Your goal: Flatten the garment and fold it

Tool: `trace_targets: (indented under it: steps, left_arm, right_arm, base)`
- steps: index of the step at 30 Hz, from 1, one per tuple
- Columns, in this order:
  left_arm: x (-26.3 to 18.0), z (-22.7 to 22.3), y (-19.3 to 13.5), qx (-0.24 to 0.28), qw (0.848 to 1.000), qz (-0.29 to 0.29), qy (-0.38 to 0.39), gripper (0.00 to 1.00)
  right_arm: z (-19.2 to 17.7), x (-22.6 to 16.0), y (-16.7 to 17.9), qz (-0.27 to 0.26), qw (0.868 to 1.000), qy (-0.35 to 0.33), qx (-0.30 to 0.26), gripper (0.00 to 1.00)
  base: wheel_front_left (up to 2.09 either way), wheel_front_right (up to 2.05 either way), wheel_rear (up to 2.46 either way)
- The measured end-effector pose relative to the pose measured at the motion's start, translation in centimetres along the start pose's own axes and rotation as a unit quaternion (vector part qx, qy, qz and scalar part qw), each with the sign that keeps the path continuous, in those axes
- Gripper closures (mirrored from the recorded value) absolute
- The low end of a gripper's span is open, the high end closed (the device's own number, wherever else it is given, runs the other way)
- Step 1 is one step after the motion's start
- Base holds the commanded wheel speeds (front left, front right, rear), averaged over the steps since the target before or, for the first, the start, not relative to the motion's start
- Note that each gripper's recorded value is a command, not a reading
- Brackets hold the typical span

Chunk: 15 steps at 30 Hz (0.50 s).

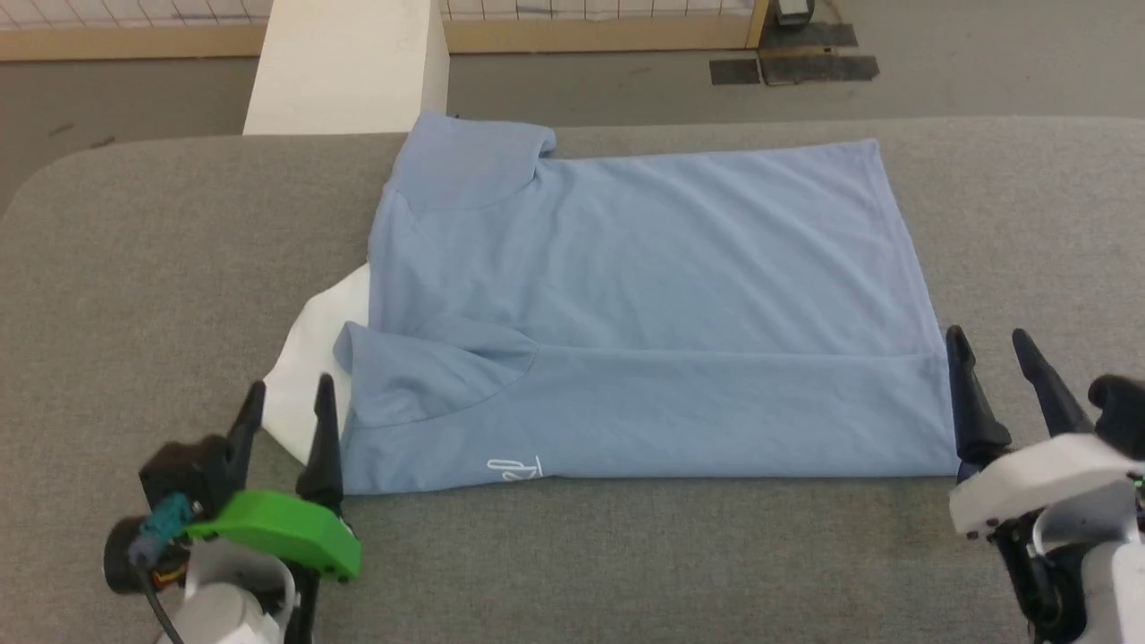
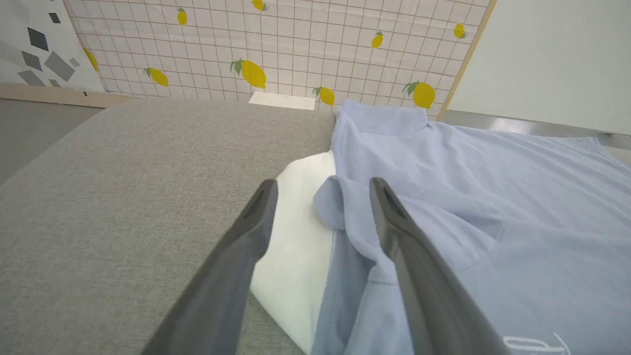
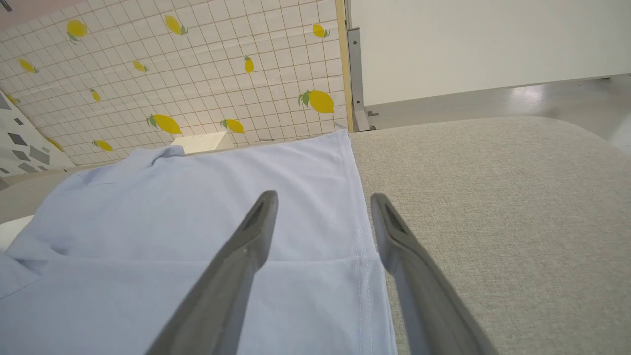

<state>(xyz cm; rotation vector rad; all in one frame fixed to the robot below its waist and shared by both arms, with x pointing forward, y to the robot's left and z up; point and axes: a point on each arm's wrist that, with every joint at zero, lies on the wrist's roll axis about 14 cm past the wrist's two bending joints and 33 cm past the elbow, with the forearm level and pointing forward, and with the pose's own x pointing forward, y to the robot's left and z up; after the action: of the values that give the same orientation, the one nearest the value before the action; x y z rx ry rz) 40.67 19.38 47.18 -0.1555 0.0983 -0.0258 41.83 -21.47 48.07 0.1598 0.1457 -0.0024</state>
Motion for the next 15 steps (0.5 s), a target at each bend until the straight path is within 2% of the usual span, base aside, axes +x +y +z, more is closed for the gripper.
trace_targets:
  steps: [4,9,15]
  left_arm:
    - [-1.7,-1.8,-1.2,0.011,0.999,-0.018,0.027,0.00]
    - [-3.0,-3.8,-1.7,0.014,0.998,-0.027,0.062,0.00]
    - [-3.4,-6.9,-0.1,-0.007,0.990,0.020,0.139,0.00]
  right_arm:
    - [0.3,-1.6,-0.1,-0.010,0.999,-0.035,0.013,0.00]
    - [-0.7,-3.5,-0.7,-0.026,0.999,-0.031,0.022,0.00]
    - [-0.8,-4.0,-1.0,-0.032,0.998,-0.034,0.035,0.00]
  base:
    - [0.00,0.00,0.00]
    - [0.00,0.00,0.00]
    - [0.00,0.00,0.00]
